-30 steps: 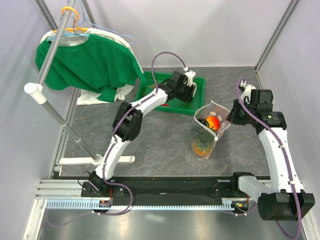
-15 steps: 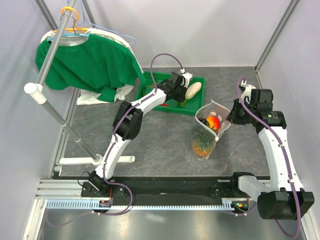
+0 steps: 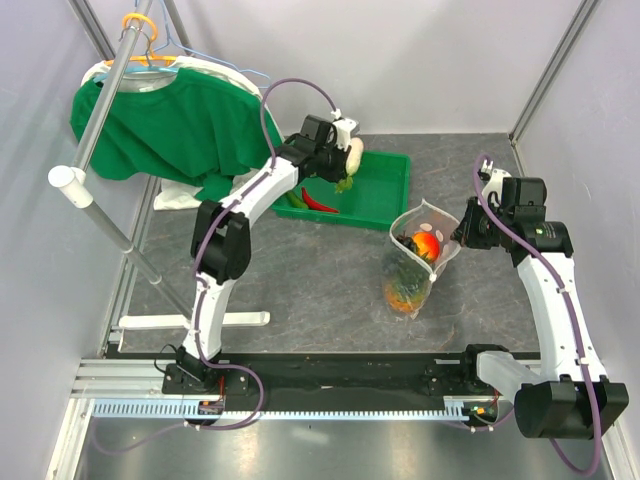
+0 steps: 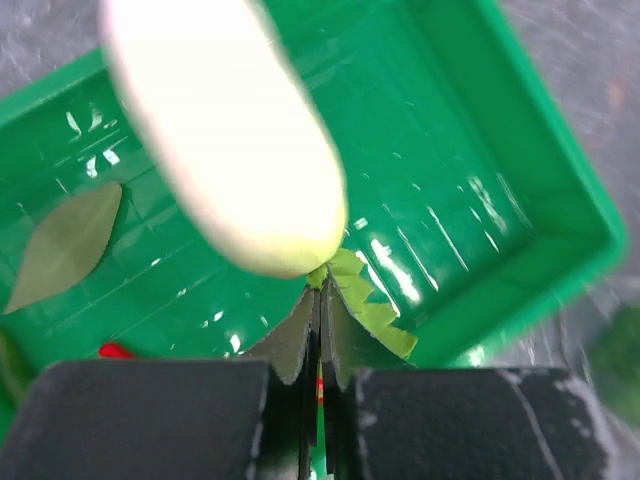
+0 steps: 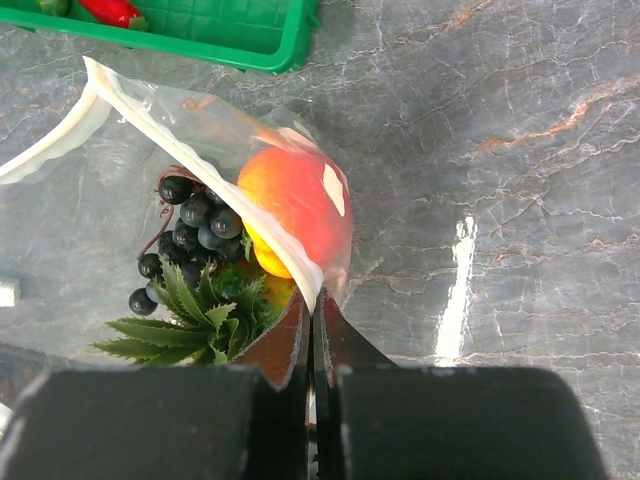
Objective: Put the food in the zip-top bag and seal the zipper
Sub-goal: Pick up the fake vegetable from the bin.
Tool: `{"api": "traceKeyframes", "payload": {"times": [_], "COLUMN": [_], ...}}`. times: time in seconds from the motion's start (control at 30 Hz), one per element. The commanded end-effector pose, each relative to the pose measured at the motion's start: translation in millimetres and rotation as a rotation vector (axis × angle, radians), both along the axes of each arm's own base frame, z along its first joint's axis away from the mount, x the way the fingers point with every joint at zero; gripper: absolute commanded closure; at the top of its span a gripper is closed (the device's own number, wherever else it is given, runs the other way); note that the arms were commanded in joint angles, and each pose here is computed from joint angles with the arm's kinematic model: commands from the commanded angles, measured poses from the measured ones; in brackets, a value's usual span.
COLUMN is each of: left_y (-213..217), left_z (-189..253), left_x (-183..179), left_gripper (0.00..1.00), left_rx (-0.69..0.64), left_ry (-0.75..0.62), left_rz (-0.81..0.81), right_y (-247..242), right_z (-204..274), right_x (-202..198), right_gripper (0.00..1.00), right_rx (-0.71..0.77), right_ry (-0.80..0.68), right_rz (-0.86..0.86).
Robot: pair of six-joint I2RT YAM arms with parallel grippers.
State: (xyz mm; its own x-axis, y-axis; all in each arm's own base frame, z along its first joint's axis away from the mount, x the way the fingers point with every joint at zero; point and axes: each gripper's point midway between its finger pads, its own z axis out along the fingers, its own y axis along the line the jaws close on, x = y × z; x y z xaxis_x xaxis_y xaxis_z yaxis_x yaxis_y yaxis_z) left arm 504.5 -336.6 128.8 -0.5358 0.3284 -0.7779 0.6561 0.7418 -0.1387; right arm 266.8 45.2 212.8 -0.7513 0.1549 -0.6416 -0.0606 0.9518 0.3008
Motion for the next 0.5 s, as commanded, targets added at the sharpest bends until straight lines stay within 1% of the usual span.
{"api": "traceKeyframes", "payload": {"times": [0.0, 0.1, 0.17, 0.2, 0.27, 0.3, 0.37, 0.4, 0.47], "left_y": [7.5, 26.3, 35.5, 35.6, 33.8, 30.0, 23.5, 20.7, 18.4], "left_z": [12.0, -16.8, -26.0, -23.0, -6.5, 16.9, 42.2, 67.4, 97.3], "left_x": [-38.8, -56.5, -64.0, -66.4, -67.5, -70.4, -74.0, -79.9, -87.3], "left_gripper": [0.98, 0.98, 0.98, 0.98, 0.98, 0.98, 0.98, 0.98, 0.98], "left_rx": [0.11, 0.221, 0.26, 0.24, 0.182, 0.138, 0.079, 0.039, -0.007], "left_ry": [-0.013, 0.026, 0.029, 0.033, 0.023, -0.012, -0.048, -0.08, -0.116], "left_rz": [-0.192, -0.27, -0.296, -0.307, -0.295, -0.304, -0.308, -0.323, -0.338], "right_y": [2.3, 3.3, 3.8, 3.6, 3.3, 3.4, 3.7, 5.0, 7.0], "right_z": [21.0, 22.9, 22.0, 21.6, 21.1, 20.7, 19.8, 19.7, 21.3], "right_x": [12.0, 12.0, 11.8, 12.0, 11.4, 10.8, 11.4, 11.7, 13.6], "right_gripper": [1.0, 1.0, 1.0, 1.0, 1.0, 1.0, 1.0, 1.0, 1.0], "right_rx": [0.019, 0.023, 0.024, 0.025, 0.022, 0.023, 0.022, 0.032, 0.041], "right_ry": [-0.073, -0.078, -0.076, -0.074, -0.075, -0.073, -0.073, -0.072, -0.079], "right_rz": [0.004, 0.008, 0.009, 0.008, 0.009, 0.008, 0.011, 0.012, 0.017]}}
